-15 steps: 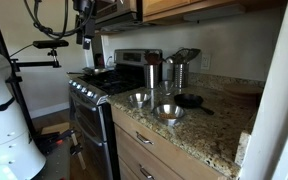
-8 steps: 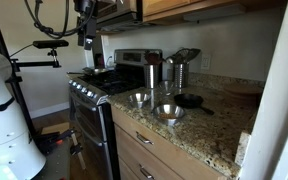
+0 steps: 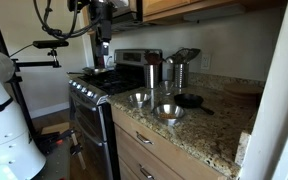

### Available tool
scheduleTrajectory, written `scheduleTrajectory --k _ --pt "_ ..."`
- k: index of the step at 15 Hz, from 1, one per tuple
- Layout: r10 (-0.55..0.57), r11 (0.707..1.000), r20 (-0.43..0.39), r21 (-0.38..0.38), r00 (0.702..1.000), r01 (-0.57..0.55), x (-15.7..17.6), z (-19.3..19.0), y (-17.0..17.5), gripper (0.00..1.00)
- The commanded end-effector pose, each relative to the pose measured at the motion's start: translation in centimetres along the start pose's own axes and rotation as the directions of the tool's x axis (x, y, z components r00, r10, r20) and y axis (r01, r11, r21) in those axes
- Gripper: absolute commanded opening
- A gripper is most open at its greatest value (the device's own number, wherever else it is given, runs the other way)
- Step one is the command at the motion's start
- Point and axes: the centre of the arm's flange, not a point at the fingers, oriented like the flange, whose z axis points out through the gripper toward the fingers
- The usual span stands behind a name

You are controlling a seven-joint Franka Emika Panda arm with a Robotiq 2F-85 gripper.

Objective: Pour contents from the silver bowl on the right to the silver bowl on the left

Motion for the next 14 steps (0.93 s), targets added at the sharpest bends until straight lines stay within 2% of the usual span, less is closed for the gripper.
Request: scheduleTrajectory --k 1,5,10,14 --pt "0.179 0.981 -0.036 -0.065 0.983 -0.181 2.5 3.4 1.5 1.0" --pt "0.352 0.929 -0.074 -0.091 0.933 -0.358 5.4 6.7 3.6 1.0" --pt "0.477 0.869 -0.085 -0.107 0.875 -0.484 9.0 10.2 6.2 1.0" --pt "0.508 0.851 -0.054 -0.12 0.86 -0.511 12.2 13.2 6.8 1.0"
